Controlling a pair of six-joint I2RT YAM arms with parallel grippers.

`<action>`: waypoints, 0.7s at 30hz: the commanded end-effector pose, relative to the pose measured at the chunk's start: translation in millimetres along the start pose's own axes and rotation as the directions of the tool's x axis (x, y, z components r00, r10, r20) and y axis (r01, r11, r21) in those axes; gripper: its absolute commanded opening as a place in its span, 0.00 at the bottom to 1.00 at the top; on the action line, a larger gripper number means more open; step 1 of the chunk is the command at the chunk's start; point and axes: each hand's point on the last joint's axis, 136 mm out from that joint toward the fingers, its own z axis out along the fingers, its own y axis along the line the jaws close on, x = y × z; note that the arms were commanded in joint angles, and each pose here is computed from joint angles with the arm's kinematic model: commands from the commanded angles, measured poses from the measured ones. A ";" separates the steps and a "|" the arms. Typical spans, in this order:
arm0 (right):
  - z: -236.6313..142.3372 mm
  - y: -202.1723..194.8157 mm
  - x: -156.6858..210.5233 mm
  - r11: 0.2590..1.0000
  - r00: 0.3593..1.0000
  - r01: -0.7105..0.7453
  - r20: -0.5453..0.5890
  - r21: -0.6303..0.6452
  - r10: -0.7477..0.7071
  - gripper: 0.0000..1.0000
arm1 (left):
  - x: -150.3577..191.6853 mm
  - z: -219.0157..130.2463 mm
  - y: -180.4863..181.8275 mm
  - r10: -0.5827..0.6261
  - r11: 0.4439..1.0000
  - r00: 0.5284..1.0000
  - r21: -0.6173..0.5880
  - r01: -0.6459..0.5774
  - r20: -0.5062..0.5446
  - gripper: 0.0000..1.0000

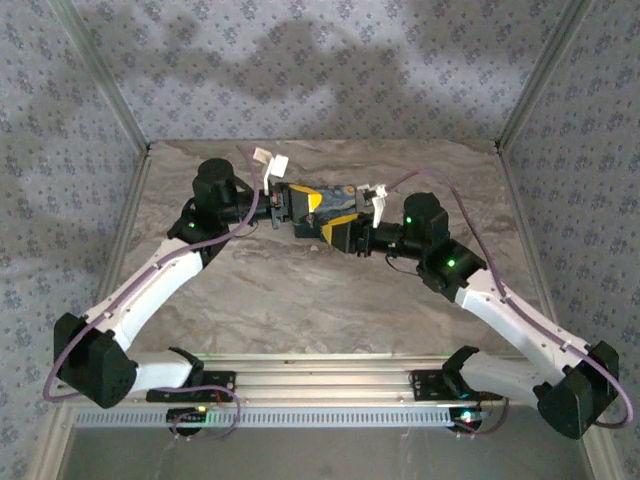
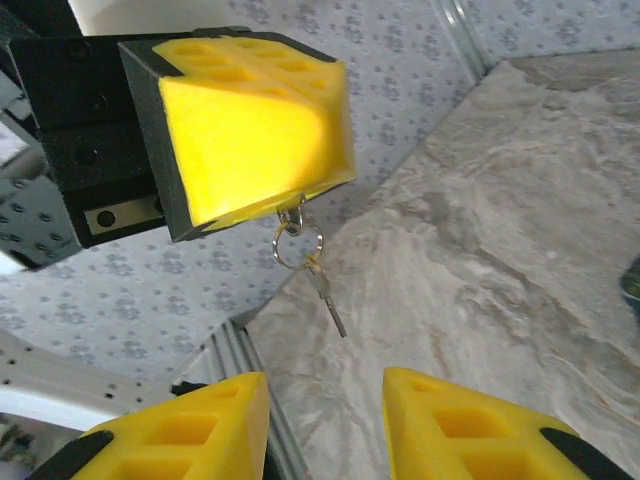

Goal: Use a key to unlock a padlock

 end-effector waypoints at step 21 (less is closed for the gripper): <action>9.3 38.6 -26.4 0.986 0.997 0.029 0.073 -0.165 -0.017 0.35 | -4.7 -2.0 -25.8 -0.015 0.993 1.000 0.121 0.014 0.005 0.00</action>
